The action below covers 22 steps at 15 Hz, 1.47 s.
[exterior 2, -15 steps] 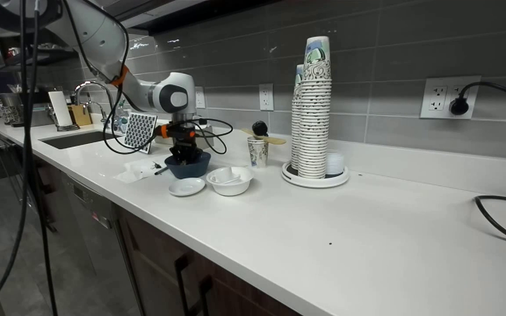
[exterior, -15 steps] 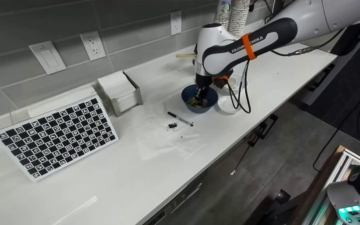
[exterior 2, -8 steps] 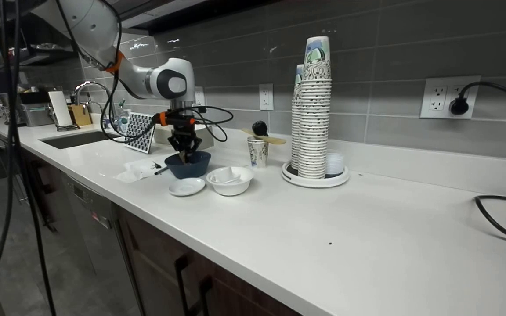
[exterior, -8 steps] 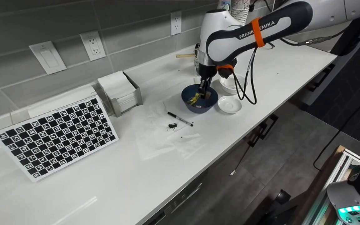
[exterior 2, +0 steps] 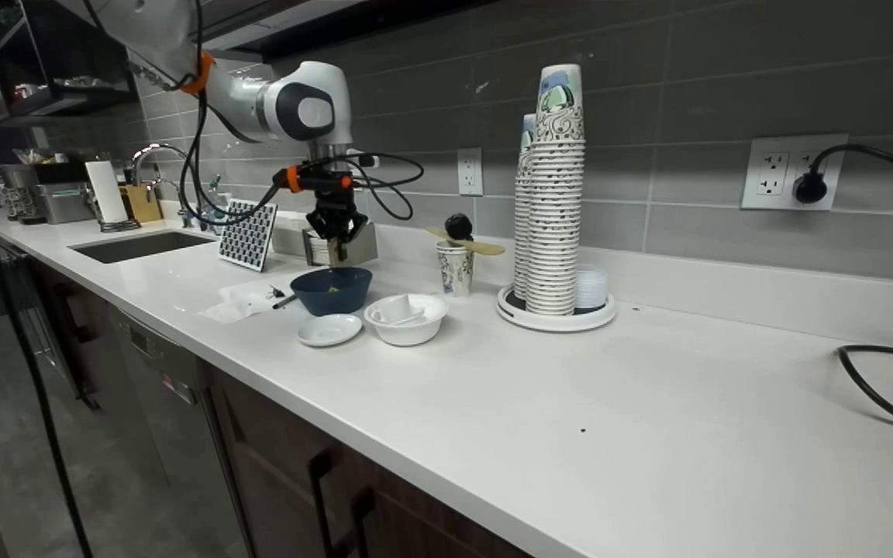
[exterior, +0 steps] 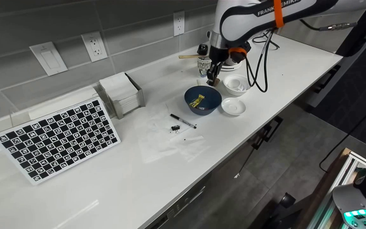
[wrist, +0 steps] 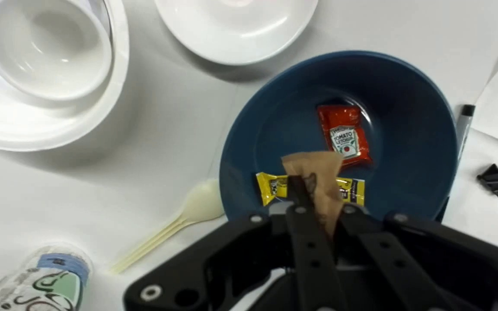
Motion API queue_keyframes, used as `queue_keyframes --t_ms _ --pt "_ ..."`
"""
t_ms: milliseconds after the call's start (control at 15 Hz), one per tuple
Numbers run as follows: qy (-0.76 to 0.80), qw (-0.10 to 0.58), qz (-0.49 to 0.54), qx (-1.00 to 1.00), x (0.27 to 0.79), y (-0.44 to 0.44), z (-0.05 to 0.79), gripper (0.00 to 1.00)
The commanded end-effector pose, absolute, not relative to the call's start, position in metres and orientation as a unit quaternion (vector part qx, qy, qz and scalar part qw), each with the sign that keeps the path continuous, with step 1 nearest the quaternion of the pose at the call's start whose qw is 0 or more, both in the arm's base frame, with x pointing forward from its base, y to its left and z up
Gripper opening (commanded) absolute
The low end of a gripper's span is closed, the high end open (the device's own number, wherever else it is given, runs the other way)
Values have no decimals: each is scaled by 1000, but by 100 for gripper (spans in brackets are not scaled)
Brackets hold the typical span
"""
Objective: Move one sachet from the bowl to the plate
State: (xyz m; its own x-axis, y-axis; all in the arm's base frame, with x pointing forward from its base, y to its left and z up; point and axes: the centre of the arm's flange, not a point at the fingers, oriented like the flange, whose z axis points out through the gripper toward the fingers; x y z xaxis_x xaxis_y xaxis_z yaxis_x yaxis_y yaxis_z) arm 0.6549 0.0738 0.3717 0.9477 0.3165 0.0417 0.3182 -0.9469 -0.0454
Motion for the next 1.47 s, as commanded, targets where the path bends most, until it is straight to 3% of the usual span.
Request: queue_keyframes --t_ms 0,467,933,1067,1400 --pt "-111 57 18 -992 628 39 390 2" --pt "-51 71 119 -989 581 12 354 2" --pt "-15 41 74 -996 578 21 327 2" --pt "-6 37 78 -996 576 21 322 34" --pt "2 20 81 -997 575 17 325 68"
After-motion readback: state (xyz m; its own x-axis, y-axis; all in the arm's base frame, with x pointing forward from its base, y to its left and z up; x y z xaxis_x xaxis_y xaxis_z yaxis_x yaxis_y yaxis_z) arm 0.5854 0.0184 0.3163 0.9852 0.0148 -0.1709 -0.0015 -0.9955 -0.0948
